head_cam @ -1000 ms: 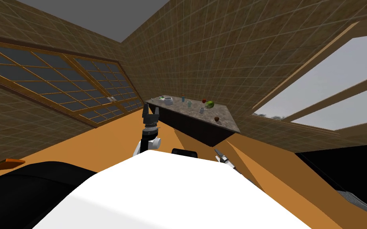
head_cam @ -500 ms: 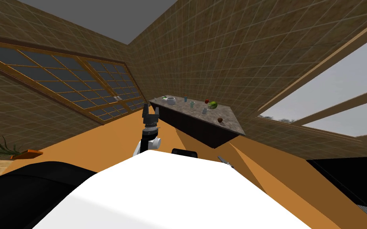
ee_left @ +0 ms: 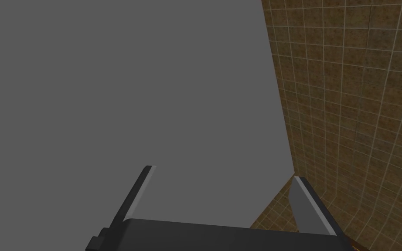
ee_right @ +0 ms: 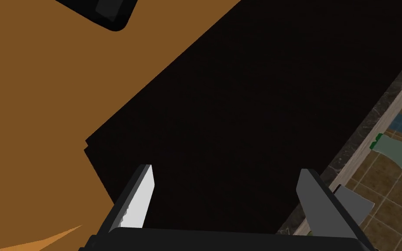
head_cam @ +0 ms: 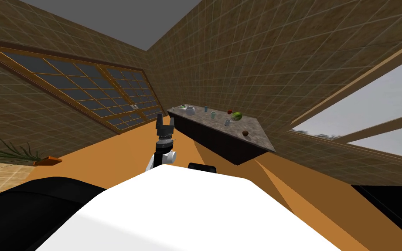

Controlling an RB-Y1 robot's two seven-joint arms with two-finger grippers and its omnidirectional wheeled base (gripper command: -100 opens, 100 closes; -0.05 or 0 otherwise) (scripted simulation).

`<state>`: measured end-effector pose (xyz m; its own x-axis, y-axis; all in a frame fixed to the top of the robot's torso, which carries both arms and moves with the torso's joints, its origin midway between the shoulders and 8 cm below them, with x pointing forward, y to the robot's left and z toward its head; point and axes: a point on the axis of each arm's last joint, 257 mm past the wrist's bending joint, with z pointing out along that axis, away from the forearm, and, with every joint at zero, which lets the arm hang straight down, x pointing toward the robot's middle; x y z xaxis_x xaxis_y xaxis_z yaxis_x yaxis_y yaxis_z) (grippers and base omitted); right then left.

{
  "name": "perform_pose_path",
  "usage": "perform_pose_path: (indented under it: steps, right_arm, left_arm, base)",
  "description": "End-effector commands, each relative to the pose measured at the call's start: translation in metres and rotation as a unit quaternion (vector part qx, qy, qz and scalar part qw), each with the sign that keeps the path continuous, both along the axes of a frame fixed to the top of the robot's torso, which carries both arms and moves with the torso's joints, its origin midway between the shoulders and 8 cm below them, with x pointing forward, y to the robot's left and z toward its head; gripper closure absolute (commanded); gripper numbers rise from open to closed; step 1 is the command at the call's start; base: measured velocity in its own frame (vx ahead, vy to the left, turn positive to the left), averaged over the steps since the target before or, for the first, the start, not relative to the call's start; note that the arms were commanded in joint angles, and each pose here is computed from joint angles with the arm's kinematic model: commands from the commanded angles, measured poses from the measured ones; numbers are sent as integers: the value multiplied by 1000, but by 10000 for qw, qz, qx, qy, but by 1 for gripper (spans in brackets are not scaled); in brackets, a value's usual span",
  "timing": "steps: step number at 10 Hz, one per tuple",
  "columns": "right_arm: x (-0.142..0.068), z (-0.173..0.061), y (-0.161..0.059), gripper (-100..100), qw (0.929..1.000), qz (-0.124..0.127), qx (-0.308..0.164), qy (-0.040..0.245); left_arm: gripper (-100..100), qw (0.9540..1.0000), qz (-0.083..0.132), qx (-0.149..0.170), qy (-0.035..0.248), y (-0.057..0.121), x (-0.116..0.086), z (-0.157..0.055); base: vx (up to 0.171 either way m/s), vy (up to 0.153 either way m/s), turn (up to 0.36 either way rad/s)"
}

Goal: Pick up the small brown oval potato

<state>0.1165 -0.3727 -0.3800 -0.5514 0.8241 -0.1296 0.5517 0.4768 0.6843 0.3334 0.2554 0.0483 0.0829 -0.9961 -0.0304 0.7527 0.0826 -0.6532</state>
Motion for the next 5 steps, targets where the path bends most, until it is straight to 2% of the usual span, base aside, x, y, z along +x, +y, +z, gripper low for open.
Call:
perform_pose_path:
  steps: [1, 2, 3, 4, 5]
  right_arm:
    - [-21, -9, -19, -100, 9991, -32, -172, 383]
    - [-21, -8, -24, -100, 9987, 87, -251, 425]
    - [-38, -13, -40, -100, 9967, 5, -370, 717]
    - [-37, -11, -45, -100, 9959, 141, -463, 762]
    - [-53, -15, -61, -100, 9931, 38, -572, 1025]
  left_arm:
    - [0, 10000, 0, 0, 0, 0, 0, 0]
    - [0, 10000, 0, 0, 0, 0, 0, 0]
    - [0, 10000, 0, 0, 0, 0, 0, 0]
    - [0, 10000, 0, 0, 0, 0, 0, 0]
    - [0, 10000, 0, 0, 0, 0, 0, 0]
  base:
    - [37, 49, 110]
    - [33, 44, 82]
    - [48, 64, 166]
    - [43, 44, 64]
    - [49, 47, 126]
